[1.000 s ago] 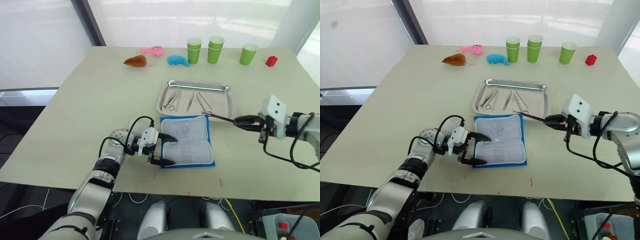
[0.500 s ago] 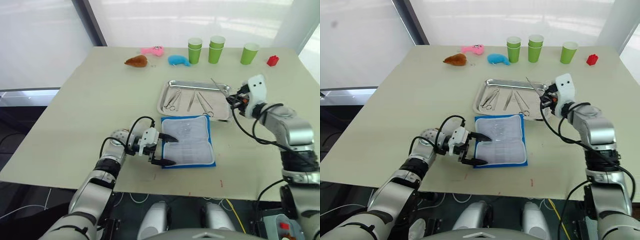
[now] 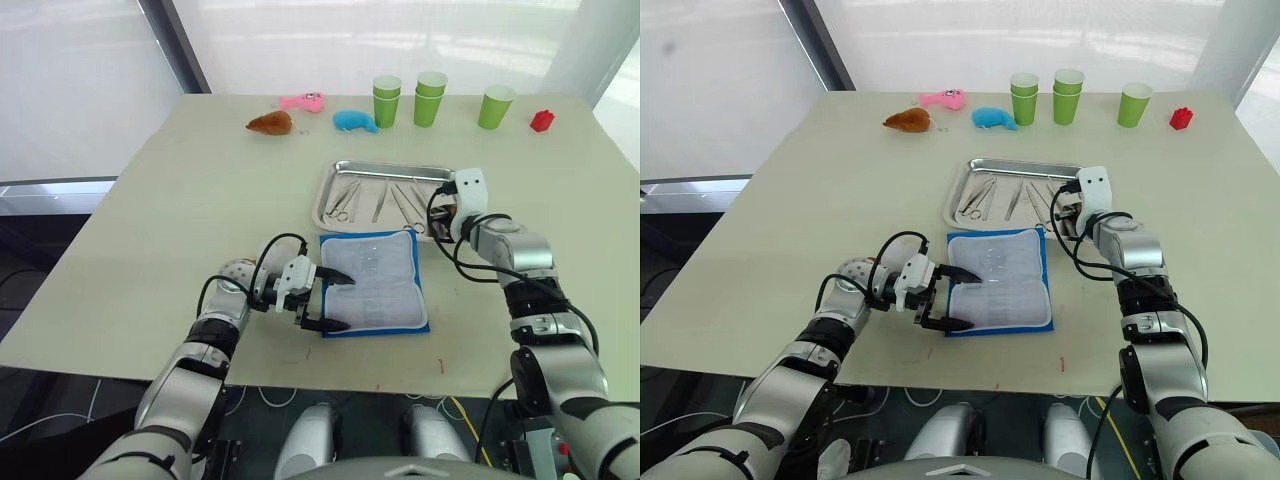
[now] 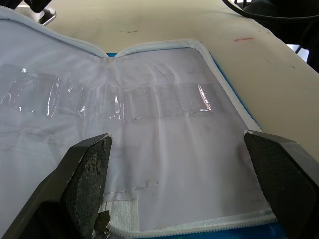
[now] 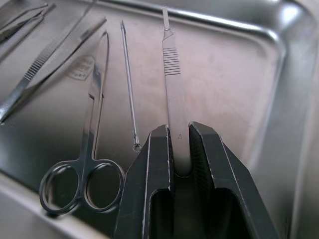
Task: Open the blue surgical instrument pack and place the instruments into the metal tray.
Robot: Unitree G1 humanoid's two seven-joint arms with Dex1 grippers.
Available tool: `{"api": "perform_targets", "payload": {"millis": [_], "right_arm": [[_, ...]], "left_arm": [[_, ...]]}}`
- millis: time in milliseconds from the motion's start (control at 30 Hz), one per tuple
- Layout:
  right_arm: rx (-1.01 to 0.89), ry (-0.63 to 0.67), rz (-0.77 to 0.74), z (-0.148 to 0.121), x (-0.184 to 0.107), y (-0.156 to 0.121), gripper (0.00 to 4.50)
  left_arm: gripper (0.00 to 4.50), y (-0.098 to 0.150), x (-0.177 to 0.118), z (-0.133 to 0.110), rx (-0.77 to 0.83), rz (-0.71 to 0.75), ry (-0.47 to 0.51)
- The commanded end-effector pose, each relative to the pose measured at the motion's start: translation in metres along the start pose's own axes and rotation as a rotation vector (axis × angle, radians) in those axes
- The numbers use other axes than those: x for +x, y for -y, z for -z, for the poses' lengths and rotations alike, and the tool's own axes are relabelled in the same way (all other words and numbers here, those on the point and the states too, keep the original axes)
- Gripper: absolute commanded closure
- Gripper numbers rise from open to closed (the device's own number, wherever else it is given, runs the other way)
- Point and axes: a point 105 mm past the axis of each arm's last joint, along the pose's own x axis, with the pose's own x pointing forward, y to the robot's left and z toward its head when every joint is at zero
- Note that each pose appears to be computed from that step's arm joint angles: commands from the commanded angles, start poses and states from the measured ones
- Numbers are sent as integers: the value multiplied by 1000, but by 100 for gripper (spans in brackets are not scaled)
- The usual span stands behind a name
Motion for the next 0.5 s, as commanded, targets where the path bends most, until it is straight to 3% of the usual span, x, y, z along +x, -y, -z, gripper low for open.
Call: {"api": "perform_targets", "payload": {"millis": [33, 67, 133, 167, 233, 300, 333, 367, 400, 433, 467, 500], "right_arm": [[-5, 47, 10, -13, 1, 1, 449], [-6, 44, 12, -12, 1, 1, 449], [-9, 42, 11, -12, 1, 1, 345], [-11, 42, 10, -12, 1, 1, 340], [-13, 46, 7, -12, 1, 0, 243], [-19, 59, 9, -15, 0, 0, 189], [-24, 70, 9, -18, -1, 0, 189], [-29, 85, 8, -22, -2, 0, 122], [-35, 100, 5, -25, -4, -1, 105], [-38, 109, 3, -28, -4, -1, 37], [-43, 129, -7, -32, -6, -3, 3], [-56, 159, -22, -38, -9, -5, 3]], "left_arm": [[0, 43, 14, 42, -188, 130, -71], [0, 43, 14, 42, -188, 129, -71], [0, 43, 13, 42, -189, 128, -73], [0, 43, 13, 42, -189, 128, -73], [0, 43, 13, 42, -190, 128, -74], [0, 43, 12, 43, -191, 128, -76], [0, 43, 12, 43, -191, 129, -77], [0, 43, 12, 43, -191, 130, -78], [0, 43, 12, 43, -190, 130, -79], [0, 43, 12, 43, -190, 130, -79], [0, 43, 12, 43, -190, 130, -80], [0, 42, 12, 42, -188, 129, -79]]}}
